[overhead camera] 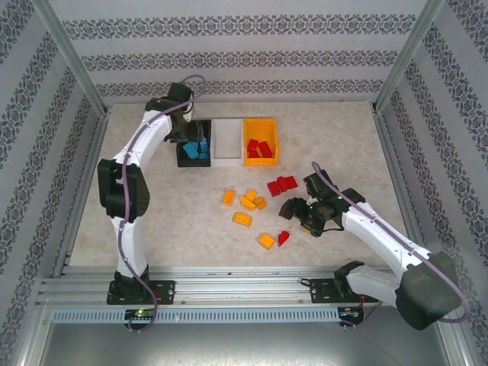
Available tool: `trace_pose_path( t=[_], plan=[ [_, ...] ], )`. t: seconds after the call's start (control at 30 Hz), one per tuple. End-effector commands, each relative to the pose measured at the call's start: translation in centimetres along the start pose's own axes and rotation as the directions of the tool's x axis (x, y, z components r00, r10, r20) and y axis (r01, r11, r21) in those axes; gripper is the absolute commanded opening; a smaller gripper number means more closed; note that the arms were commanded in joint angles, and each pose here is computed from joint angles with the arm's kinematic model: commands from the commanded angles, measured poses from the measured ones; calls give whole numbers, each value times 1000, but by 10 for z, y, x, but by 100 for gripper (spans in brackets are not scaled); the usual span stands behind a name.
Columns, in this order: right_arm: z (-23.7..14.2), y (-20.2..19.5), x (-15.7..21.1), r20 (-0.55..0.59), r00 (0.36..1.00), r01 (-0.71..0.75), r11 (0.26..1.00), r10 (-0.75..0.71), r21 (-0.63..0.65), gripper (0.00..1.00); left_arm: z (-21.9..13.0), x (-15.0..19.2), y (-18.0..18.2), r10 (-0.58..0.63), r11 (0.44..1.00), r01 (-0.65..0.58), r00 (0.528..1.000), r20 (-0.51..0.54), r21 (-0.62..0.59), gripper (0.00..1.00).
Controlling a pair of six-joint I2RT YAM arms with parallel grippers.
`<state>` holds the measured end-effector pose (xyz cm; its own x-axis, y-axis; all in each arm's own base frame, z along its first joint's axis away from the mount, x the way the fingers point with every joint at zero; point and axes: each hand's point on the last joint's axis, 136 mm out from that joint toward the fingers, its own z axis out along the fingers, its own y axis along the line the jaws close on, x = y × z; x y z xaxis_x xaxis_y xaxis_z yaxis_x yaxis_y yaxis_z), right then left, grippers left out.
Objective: Sort the legos into containers by color
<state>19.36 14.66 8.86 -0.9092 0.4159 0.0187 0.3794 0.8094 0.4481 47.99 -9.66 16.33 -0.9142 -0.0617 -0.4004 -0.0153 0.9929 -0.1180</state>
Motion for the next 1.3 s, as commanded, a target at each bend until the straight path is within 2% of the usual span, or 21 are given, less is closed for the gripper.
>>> trace_pose_path(
  t=[0.0, 0.2, 0.4, 0.53, 0.67, 1.0, 1.13, 1.27],
  plan=[
    [-1, -6, 2, -11, 1000, -3, 998, 4, 63, 79, -39, 16, -5, 14, 1000, -15, 999, 29, 16, 57],
    [13, -22, 17, -58, 997, -39, 983, 51, 178, 77, -58, 83, -15, 12, 998, -12, 1000, 1, 58, 58],
    [32, -19, 21, -70, 989, -109, 972, 126, 209, 76, -60, 146, -26, -34, 994, 38, 999, -37, 102, 58],
    [44, -17, 21, -88, 984, -130, 966, 153, 221, 76, -56, 170, -30, -28, 994, 36, 997, -74, 100, 58],
    [53, -19, 21, -92, 980, -148, 960, 174, 239, 73, -60, 178, -30, -23, 995, 30, 997, -74, 90, 58],
    [74, -9, 26, -116, 975, -157, 958, 189, 238, 51, -58, 203, -36, 13, 997, -3, 993, -118, 82, 58],
    [71, -7, 25, -106, 976, -161, 960, 190, 231, 35, -55, 211, -39, 24, 996, -12, 991, -134, 86, 58],
    [61, 1, 16, -86, 983, -138, 965, 161, 221, 28, -57, 218, -43, 60, 995, -48, 988, -144, 83, 58]
  ],
)
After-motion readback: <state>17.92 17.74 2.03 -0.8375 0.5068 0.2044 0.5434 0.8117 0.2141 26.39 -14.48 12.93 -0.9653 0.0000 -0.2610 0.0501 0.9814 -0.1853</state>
